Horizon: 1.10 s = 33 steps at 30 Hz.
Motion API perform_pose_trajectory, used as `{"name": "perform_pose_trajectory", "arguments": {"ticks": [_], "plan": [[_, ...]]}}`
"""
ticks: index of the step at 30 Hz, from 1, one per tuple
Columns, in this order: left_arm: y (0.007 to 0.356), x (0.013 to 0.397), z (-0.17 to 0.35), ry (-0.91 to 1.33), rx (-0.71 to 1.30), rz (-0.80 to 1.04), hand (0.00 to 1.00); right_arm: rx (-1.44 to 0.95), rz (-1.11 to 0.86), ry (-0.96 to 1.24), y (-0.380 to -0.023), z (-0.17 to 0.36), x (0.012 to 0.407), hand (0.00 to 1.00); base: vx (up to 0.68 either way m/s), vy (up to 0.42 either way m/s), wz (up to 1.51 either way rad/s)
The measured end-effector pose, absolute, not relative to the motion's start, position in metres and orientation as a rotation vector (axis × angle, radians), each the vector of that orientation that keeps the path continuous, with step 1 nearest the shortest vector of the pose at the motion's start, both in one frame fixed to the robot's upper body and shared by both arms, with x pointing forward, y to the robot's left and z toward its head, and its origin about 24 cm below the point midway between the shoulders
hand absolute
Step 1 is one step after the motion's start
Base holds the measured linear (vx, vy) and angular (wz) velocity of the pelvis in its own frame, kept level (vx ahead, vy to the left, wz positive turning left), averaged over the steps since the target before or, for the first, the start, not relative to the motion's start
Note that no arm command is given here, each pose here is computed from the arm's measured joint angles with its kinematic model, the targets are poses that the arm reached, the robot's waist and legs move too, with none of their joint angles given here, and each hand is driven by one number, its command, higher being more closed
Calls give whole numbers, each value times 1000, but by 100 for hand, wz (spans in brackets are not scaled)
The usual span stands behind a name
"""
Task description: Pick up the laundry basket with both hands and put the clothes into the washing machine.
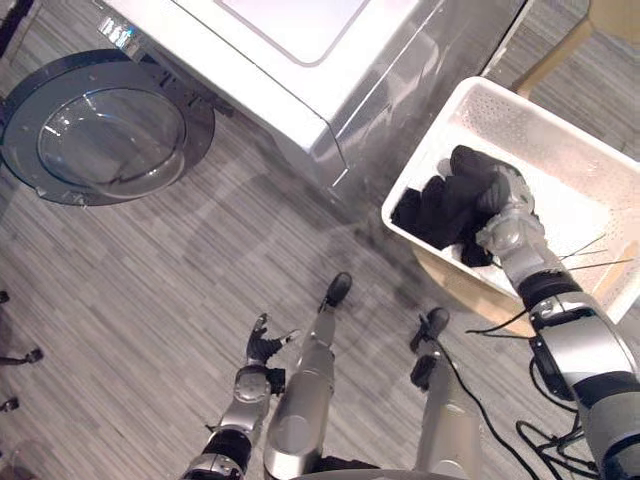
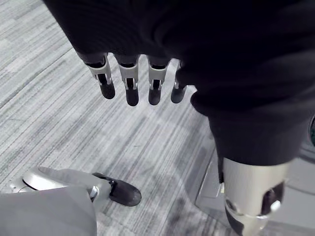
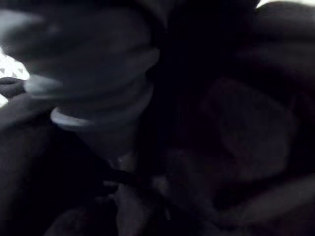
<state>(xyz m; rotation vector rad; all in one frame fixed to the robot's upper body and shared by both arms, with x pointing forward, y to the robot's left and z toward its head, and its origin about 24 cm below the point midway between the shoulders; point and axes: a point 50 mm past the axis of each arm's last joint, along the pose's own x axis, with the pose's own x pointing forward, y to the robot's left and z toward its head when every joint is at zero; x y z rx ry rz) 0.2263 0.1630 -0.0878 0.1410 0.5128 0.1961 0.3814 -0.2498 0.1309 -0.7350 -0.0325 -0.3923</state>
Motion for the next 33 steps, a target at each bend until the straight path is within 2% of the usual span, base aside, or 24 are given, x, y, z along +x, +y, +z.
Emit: {"name": "perform_pose_trajectory", "arguments": {"ticks": [4, 7, 10, 18, 25, 28, 30, 31, 33], "plan": [[170, 219, -90, 529, 132, 228, 0, -409, -442, -155, -238, 135, 367, 100, -56, -41, -9], [174, 211, -95, 557, 125, 248, 0, -277, -445, -215, -230, 135, 357, 100, -20, -18, -10], [189, 183, -109, 650, 122, 306, 0, -148, -395, -220, -206, 110, 332, 100, 51, -19, -11], [211, 143, -124, 764, 131, 373, 0, 3, -236, -303, -171, 98, 284, 100, 88, 14, -35], [219, 158, -103, 630, 94, 439, 0, 121, -136, -245, -154, 75, 247, 100, -26, -74, 43], [208, 159, -92, 562, 32, 457, 0, 119, -54, -286, -138, 85, 249, 100, -199, -281, 49], [183, 160, -86, 523, -55, 441, 0, 88, -40, -291, -141, 86, 248, 100, -318, -195, 72], [166, 160, -75, 474, -82, 378, 0, 55, -40, -273, -146, 81, 246, 100, -249, -136, 104], [156, 166, -64, 421, -90, 320, 0, 30, -49, -264, -152, 80, 245, 100, -248, -140, 128]]}}
